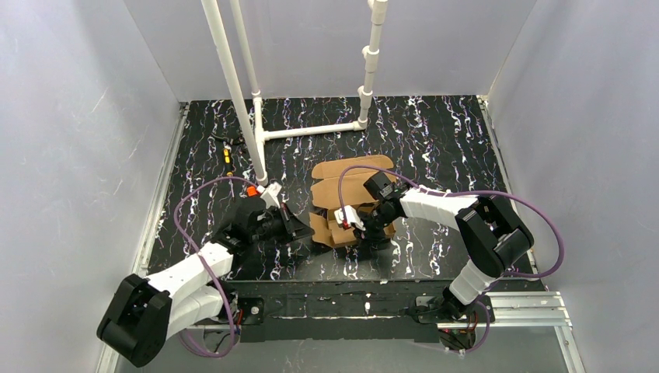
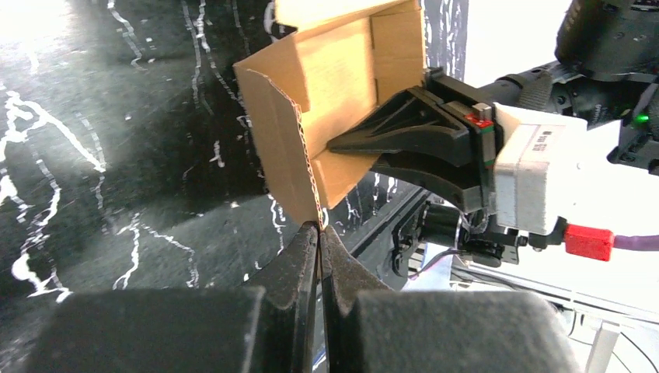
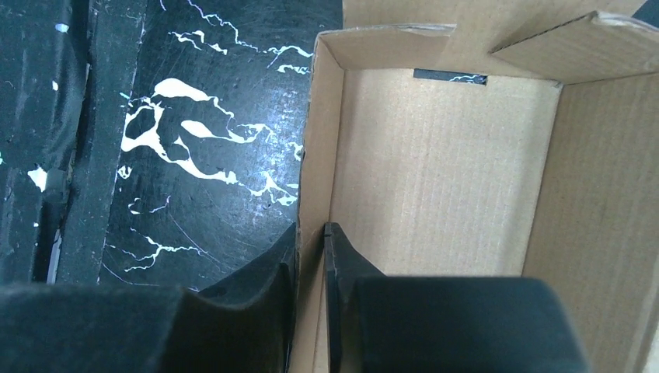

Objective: Fold the paper box

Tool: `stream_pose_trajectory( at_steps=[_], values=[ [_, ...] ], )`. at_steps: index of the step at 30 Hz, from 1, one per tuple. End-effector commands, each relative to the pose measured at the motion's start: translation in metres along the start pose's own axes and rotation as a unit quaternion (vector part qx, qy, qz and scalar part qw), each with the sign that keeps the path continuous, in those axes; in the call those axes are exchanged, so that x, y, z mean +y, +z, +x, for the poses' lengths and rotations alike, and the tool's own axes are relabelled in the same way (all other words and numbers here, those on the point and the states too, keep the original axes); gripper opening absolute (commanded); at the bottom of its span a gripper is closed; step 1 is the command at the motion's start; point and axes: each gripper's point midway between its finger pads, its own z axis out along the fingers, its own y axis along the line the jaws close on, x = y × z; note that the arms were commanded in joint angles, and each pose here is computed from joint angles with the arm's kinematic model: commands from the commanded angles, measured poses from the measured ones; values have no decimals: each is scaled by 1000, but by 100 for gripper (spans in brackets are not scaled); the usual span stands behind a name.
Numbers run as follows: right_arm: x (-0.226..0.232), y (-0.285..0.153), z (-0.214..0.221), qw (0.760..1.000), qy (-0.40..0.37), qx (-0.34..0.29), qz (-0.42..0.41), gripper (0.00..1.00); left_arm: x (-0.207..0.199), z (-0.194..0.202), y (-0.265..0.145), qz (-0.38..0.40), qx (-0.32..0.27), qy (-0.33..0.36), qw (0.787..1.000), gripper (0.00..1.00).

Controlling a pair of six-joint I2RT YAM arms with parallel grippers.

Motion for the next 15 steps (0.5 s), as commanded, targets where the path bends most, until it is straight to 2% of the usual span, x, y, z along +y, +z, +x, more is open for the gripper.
stream_pose_trajectory(
  at_steps=[1, 7, 15],
  values=[
    [-13, 1, -7, 1000, -4, -5, 13, 22, -38, -8, 3, 57, 7, 27, 998, 0],
    [-13, 4, -7, 1000, -3, -2, 14, 14, -48, -7, 16, 63, 25, 35, 997, 0],
    [-16, 4, -7, 1000, -4, 2, 21, 10, -42, 0, 33, 53, 50, 36, 997, 0]
  ],
)
